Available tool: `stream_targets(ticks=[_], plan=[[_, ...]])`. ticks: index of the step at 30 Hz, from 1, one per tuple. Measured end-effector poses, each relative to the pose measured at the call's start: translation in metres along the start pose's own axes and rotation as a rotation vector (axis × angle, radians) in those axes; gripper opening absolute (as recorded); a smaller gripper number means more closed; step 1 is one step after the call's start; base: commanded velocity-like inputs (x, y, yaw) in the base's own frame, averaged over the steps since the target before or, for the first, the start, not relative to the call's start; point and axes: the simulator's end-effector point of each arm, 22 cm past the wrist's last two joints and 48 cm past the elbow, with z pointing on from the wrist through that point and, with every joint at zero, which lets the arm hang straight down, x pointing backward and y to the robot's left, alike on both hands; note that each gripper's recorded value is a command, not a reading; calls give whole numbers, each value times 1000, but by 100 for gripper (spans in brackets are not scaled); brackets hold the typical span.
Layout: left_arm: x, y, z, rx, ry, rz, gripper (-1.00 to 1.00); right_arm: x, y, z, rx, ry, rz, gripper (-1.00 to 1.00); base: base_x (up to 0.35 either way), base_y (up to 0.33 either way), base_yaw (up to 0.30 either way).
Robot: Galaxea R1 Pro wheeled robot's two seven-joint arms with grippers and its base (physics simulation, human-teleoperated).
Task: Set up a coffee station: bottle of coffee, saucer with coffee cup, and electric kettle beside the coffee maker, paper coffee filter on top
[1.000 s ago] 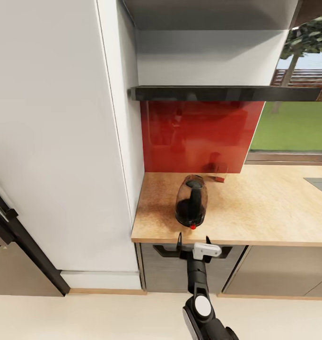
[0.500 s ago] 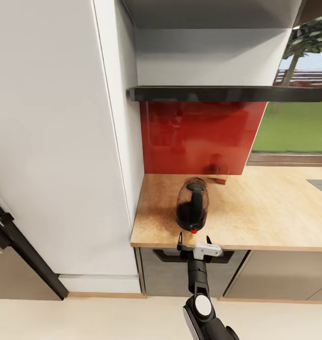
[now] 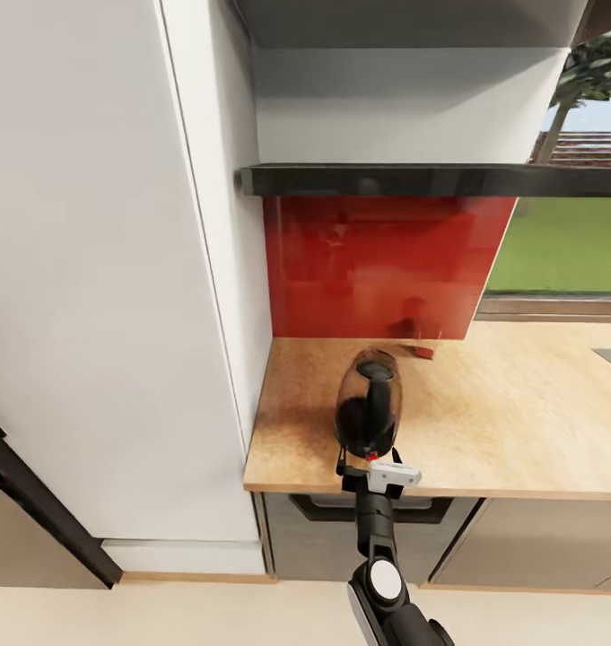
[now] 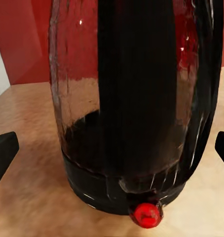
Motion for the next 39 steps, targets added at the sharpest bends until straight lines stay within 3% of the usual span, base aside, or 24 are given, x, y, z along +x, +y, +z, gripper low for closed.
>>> stream_targets(ticks=[13,14,37,39], plan=[[1,8,0,-44,3,-1,100,-1,0,0,1,-2,1,100,39,0,0],[1,8,0,-44,3,-1,100,-1,0,1,0,-2,1,-100,0,0,0],[5,11,-1,-48,8,0,100,-3,0,1,-3,-6,-1,-100,0,0,0],[5,11,-1,-49,9,0,100,-15,-6,3,0,-37,-1,-100,0,0,0]])
